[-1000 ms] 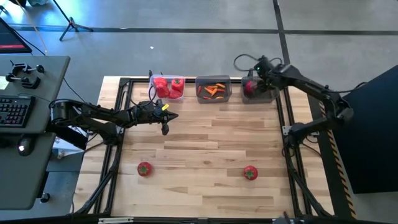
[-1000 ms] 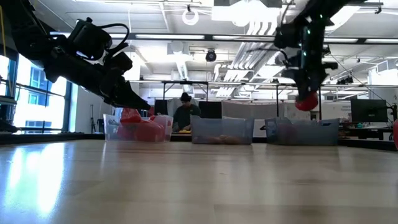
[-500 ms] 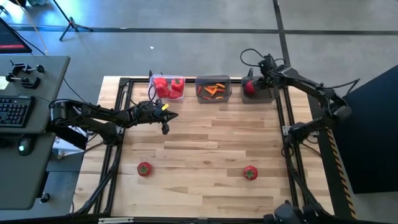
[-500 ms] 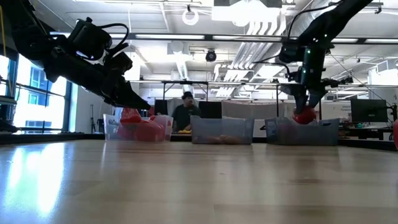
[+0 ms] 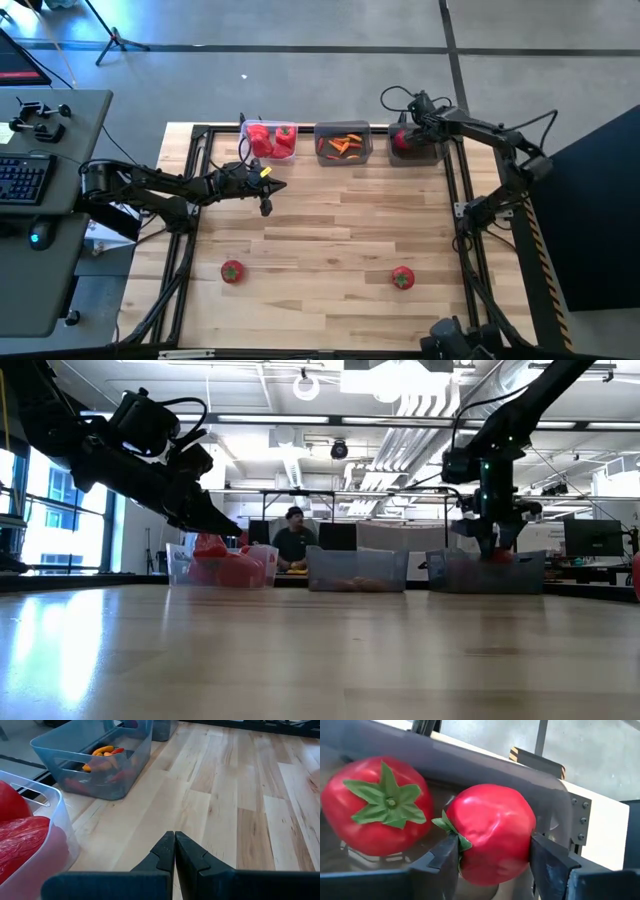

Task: Sort produce into baskets
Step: Put the red tomato into the right black bin

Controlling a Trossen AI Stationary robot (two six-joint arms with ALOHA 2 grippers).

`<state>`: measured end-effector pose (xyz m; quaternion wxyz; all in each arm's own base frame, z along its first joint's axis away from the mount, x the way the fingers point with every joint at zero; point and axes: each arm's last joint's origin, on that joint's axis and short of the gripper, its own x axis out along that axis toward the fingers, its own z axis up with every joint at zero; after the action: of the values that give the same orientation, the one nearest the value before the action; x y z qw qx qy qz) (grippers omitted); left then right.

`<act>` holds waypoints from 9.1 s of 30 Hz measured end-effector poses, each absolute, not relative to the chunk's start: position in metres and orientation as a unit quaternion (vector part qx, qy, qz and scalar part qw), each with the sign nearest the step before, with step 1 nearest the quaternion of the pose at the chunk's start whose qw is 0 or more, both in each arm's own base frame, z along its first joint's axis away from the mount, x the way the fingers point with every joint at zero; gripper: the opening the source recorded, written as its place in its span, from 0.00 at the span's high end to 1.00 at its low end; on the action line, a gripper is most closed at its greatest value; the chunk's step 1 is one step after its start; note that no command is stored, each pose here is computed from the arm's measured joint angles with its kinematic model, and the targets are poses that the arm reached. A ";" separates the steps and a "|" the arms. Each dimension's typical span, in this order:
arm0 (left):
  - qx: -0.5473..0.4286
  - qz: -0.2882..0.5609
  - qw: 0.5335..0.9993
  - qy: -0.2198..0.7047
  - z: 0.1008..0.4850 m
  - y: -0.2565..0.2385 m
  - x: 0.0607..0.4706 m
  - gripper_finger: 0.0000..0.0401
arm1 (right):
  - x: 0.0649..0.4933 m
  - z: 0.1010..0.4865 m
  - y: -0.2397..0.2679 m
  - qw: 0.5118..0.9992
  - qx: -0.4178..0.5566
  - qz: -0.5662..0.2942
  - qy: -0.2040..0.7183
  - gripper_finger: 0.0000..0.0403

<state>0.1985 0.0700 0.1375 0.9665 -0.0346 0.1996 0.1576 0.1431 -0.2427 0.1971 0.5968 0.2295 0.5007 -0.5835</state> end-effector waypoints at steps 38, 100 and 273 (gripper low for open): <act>-0.049 0.133 0.969 0.201 0.137 0.068 0.199 0.94 | 0.243 0.271 -0.107 0.758 0.111 -0.418 0.489 0.93; -0.009 0.086 0.975 0.203 0.137 0.066 0.200 0.94 | 0.244 0.175 0.176 0.697 0.036 -0.042 0.715 0.19; -0.014 -0.036 0.720 0.693 0.186 -0.144 0.197 0.45 | 0.264 0.192 -0.093 0.944 0.014 -0.277 0.179 1.00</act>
<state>0.1972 -0.1443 0.1859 0.7199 -0.0142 0.6930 -0.0358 0.2642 -0.0935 0.1923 0.9437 0.0138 0.1795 -0.2775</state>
